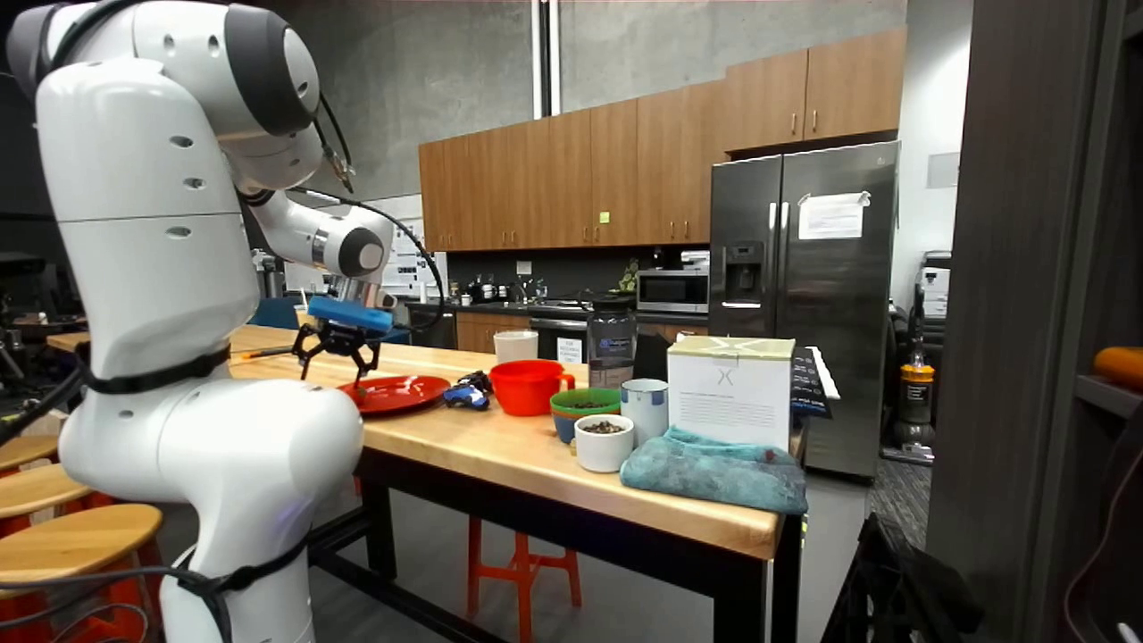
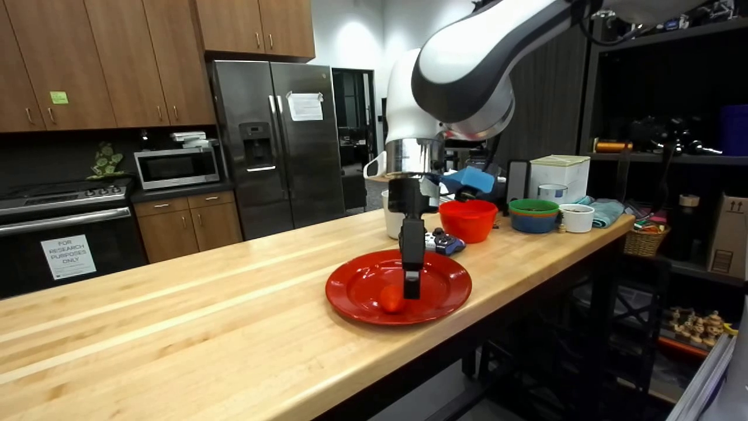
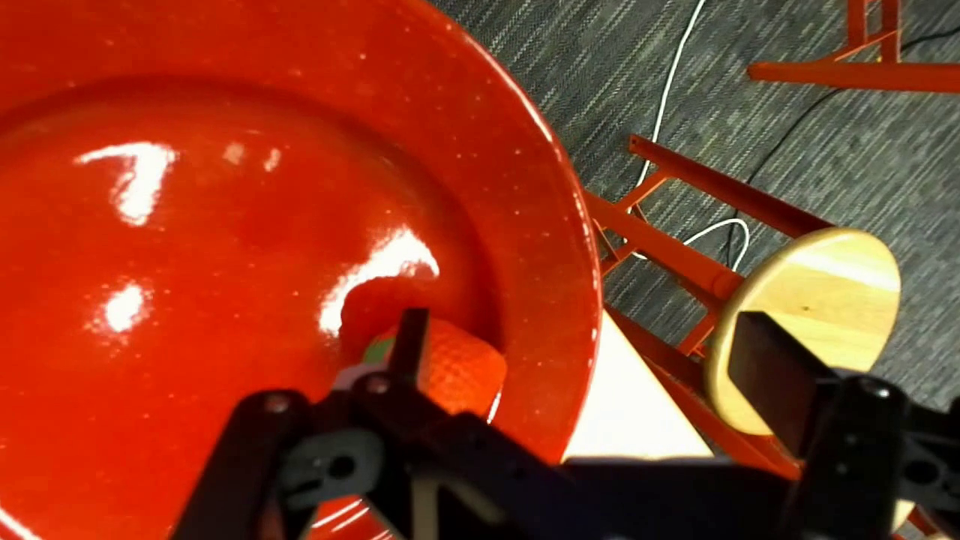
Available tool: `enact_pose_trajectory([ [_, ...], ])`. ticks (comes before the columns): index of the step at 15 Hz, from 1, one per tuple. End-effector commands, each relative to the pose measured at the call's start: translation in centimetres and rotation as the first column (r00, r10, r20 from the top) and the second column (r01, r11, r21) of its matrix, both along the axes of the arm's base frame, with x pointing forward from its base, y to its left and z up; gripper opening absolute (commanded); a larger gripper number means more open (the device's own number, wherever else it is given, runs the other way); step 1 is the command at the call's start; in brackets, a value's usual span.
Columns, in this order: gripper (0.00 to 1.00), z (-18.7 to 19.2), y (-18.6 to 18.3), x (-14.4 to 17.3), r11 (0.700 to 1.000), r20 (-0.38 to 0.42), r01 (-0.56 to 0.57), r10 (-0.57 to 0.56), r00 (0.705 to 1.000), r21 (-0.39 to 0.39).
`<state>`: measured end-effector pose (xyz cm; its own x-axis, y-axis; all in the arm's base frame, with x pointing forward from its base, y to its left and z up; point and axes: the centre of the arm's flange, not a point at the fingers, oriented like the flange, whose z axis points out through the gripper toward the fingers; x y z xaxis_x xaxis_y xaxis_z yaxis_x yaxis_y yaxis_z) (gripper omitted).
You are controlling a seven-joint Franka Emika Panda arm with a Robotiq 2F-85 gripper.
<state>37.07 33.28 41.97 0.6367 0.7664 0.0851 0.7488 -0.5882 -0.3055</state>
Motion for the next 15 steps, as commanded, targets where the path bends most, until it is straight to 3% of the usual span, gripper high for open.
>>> enact_pose_trajectory([
  [1,1.00,-2.3,0.3,-0.4,1.000,0.089,0.012,-0.010,0.996,-0.018],
  [9,1.00,-4.0,0.2,0.7,0.996,0.254,0.063,-0.046,0.966,-0.061],
  [15,1.00,-3.3,0.8,1.4,0.994,0.295,0.096,-0.075,0.953,-0.055],
])
